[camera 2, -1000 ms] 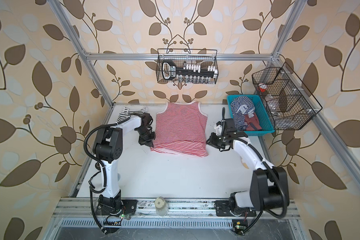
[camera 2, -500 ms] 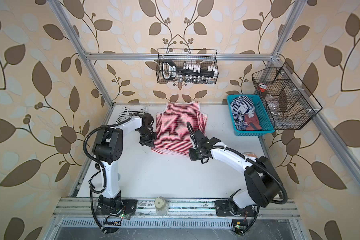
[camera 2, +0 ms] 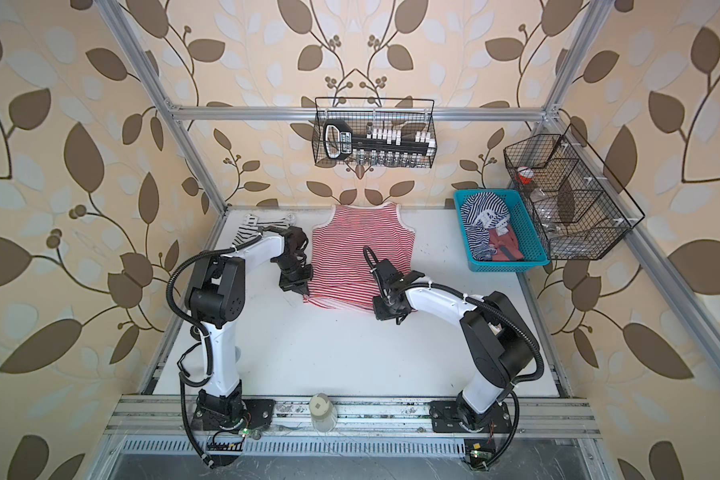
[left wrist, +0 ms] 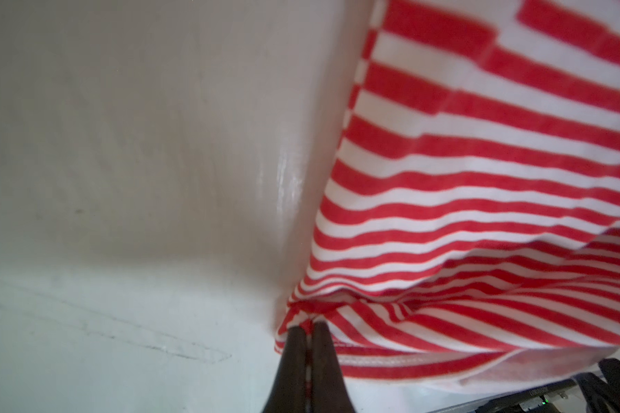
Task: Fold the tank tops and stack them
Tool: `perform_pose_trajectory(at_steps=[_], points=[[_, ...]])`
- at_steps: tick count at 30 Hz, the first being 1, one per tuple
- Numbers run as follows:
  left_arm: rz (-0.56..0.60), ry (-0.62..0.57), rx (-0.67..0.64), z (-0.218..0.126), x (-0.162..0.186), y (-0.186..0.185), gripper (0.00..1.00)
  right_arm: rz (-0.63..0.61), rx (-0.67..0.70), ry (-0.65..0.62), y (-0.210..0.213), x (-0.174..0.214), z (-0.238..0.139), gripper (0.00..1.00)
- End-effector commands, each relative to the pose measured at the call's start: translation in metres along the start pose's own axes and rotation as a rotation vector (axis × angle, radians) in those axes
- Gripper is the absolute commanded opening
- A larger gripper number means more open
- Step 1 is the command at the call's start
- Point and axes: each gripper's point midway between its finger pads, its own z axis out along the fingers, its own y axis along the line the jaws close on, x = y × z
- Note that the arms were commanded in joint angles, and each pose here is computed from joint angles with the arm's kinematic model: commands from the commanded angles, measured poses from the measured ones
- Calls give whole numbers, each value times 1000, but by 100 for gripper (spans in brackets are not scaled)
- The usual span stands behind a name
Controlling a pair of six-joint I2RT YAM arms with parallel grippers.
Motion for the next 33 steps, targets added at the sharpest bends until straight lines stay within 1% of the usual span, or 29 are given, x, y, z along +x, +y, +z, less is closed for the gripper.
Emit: perform_pose_trajectory(at_steps=[1, 9, 14, 18, 21, 24, 33], points=[[16, -15, 27, -17, 9, -7, 0, -16, 19, -2, 1, -7, 5, 25], [18, -15, 27, -17, 10, -7, 0, -18, 17, 1, 3, -10, 10, 25], [17, -13, 27, -17, 10, -7, 0, -37, -11, -29, 6, -9, -1, 36], [17, -11, 28, -16, 10, -7, 0, -96, -15, -51, 11, -4, -10, 47], [16, -9, 30, -15, 9, -8, 0, -159, -1, -56, 16, -2, -10, 52], [17, -8, 30, -15, 9, -8, 0, -206, 18, -39, 17, 0, -5, 54], [20, -8, 32, -16, 10, -8, 0, -302, 48, -3, 20, -2, 14, 54]])
